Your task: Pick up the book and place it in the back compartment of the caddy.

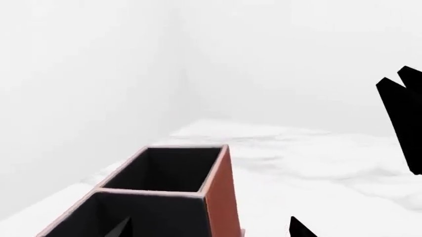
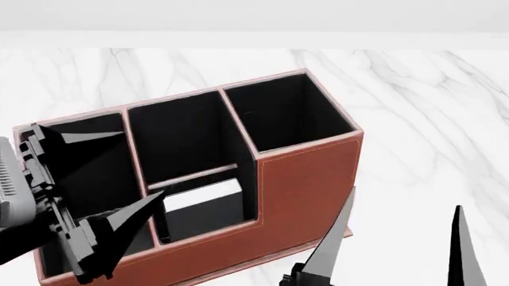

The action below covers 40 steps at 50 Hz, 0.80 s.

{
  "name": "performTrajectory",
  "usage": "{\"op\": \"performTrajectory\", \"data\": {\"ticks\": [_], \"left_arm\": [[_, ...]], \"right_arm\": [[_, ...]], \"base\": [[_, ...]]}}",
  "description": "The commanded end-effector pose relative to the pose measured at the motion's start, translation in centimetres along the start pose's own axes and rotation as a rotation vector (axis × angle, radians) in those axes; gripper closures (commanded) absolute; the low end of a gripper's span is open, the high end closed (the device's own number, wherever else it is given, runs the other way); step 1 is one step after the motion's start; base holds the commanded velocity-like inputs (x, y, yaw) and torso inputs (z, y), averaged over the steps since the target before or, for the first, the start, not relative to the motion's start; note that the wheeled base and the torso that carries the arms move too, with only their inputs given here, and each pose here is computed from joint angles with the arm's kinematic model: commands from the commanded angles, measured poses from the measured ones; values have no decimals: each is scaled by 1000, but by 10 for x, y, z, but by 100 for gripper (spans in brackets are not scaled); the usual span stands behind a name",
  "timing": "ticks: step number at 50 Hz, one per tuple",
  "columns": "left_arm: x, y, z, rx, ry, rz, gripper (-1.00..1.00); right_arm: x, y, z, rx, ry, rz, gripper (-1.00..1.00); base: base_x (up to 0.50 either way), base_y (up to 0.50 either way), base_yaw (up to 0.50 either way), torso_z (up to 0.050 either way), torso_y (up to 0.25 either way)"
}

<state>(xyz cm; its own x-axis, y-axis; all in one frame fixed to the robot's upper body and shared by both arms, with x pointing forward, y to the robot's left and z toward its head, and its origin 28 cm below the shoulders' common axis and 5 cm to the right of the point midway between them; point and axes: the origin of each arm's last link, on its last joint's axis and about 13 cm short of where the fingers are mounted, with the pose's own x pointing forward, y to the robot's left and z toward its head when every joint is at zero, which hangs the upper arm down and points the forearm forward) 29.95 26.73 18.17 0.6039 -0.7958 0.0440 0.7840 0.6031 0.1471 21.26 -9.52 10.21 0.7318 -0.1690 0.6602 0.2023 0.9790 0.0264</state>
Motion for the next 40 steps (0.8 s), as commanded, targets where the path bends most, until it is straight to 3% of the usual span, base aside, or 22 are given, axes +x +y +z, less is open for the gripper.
{"op": "performTrajectory", "data": {"ticks": [1, 13, 26, 40], "left_arm": [[-17, -26, 26, 108, -32, 8, -100], [-34, -47, 57, 219, -96, 7, -100], [-34, -58, 83, 296, -108, -1, -100], [-36, -69, 83, 434, -149, 32, -100]], "right_arm": [[23, 0, 27, 14, -70, -19, -100], [36, -2, 44, -12, -109, -34, -100], [50, -2, 75, -29, -191, -41, -100], [43, -3, 83, -20, -279, -60, -100]], "base": [[0, 0, 0, 0, 0], [0, 0, 0, 0, 0], [0, 0, 0, 0, 0], [0, 0, 0, 0, 0]]}}
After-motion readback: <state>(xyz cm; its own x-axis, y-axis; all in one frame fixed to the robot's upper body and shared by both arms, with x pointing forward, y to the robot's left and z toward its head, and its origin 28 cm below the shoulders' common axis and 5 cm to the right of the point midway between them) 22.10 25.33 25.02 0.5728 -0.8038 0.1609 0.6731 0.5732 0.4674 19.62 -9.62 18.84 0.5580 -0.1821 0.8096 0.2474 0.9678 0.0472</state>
